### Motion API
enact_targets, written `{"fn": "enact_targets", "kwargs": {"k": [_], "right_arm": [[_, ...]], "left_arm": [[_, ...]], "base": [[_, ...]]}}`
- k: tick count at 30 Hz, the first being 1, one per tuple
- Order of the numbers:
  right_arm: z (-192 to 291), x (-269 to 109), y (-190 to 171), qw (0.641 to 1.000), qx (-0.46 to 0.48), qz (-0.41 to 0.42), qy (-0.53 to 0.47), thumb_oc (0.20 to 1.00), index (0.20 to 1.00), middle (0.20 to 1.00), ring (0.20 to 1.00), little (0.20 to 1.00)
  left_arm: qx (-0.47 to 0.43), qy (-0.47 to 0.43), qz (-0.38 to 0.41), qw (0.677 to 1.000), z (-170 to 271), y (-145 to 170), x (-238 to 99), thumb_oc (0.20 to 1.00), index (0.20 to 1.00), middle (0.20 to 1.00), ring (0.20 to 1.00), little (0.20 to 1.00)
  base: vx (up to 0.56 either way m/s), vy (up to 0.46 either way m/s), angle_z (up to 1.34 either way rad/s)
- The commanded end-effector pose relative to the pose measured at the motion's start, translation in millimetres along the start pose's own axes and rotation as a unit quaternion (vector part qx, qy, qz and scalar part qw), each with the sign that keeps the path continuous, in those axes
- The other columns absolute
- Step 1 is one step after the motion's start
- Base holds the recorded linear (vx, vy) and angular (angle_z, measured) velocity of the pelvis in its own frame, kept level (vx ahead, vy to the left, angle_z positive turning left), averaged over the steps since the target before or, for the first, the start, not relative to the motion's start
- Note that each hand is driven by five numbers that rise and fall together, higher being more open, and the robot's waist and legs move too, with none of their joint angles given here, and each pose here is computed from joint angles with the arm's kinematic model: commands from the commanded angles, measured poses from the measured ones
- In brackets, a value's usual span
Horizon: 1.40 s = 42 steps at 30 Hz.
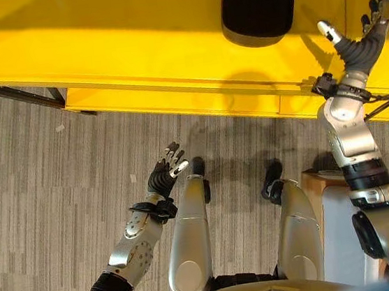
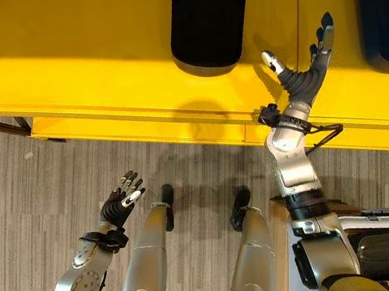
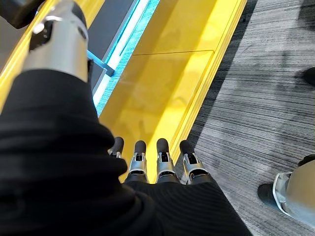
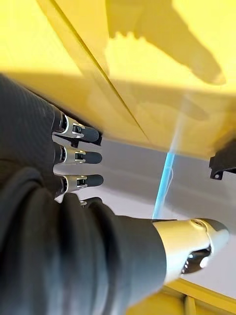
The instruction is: Move parts from the plastic box to the shelf.
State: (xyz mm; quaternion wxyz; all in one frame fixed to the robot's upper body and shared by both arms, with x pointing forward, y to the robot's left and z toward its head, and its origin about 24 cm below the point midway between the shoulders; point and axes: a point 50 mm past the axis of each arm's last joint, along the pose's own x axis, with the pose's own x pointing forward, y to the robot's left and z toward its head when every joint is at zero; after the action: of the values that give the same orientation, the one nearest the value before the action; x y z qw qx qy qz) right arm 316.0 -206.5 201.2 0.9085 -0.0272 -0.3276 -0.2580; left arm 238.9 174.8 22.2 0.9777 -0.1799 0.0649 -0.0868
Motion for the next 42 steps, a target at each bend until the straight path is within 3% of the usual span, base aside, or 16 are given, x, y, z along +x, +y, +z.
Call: {"fn": "enact_targets", "kwargs": {"k": [1,9,19,36,42], "right_arm": [[27,1,-16,0.996,0.024,0.011,-0.086,1.000,1.000,1.000,1.000,1.000],[25,-44,-14,0.987,0.053,0.138,-0.062,1.000,1.000,1.000,1.000,1.000],[17,-66,-19,0.978,0.061,0.197,-0.021,1.000,1.000,1.000,1.000,1.000],[6,-84,-39,0.973,0.064,0.217,0.037,1.000,1.000,1.000,1.000,1.000],[7,-87,-42,0.972,0.092,0.212,0.051,1.000,1.000,1.000,1.000,1.000]], "left_arm": [[0.008,-0.044,-0.012,0.999,11,-7,-11,1.000,1.000,1.000,1.000,1.000],[0.022,-0.042,-0.035,0.998,10,-11,-14,1.000,1.000,1.000,1.000,1.000],[0.023,-0.035,-0.048,0.998,5,-11,-18,1.000,1.000,1.000,1.000,1.000],[0.148,-0.094,-0.090,0.980,33,-20,-14,1.000,1.000,1.000,1.000,1.000],[0.244,-0.115,-0.099,0.958,39,-30,3,1.000,1.000,1.000,1.000,1.000]], "base": [[0.07,-0.035,0.00],[-0.02,-0.024,-0.05],[-0.01,-0.017,0.02],[0.03,-0.017,-0.01],[0.06,-0.019,-0.01]]}}
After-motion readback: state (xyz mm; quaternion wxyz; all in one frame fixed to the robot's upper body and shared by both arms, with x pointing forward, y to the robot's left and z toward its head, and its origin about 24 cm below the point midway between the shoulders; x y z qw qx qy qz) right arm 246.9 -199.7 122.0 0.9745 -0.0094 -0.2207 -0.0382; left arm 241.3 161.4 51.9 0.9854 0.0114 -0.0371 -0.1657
